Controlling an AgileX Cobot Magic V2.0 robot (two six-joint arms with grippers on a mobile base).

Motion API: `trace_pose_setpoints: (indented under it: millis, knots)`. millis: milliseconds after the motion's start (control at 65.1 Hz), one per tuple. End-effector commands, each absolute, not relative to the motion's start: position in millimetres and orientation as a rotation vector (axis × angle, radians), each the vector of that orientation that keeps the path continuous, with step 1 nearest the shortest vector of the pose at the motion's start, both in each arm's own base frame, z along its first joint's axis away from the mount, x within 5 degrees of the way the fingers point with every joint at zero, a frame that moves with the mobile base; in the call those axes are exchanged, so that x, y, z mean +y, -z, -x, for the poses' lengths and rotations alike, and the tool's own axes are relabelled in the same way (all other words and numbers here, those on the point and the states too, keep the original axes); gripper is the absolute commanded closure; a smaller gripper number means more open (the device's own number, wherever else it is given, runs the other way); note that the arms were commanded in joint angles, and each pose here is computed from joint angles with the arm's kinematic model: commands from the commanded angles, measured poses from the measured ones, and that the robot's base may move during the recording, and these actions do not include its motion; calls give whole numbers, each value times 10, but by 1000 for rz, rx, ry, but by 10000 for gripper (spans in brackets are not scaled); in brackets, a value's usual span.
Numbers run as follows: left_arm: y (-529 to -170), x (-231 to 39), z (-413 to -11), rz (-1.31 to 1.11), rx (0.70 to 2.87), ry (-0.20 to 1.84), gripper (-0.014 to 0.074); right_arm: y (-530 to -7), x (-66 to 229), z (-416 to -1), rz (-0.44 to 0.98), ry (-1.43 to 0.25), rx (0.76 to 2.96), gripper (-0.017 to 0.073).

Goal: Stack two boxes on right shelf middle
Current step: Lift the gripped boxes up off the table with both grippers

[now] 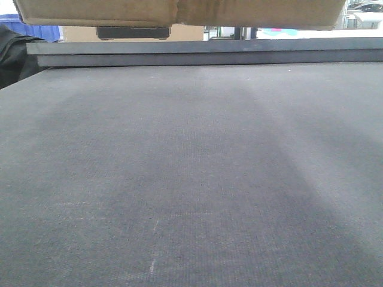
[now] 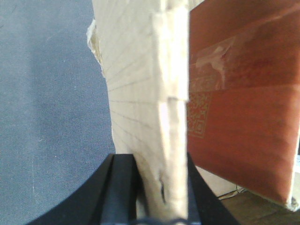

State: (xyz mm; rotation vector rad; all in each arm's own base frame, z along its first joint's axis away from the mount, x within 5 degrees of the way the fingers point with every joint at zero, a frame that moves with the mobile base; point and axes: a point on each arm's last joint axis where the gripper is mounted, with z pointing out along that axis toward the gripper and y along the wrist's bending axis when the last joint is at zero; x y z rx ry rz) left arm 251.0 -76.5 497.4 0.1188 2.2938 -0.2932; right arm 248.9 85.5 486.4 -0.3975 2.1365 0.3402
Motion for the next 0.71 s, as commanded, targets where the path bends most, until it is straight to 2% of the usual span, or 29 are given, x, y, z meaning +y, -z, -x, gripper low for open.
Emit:
trace_pose_setpoints:
  millis: [0, 691]
  knots:
    - [-5083, -734, -2458, -107, 2228, 302, 705, -4969, 795, -2470, 394, -279, 2063, 713]
    - [-5083, -734, -2458, -107, 2228, 302, 705, -4969, 795, -2470, 394, -279, 2063, 713]
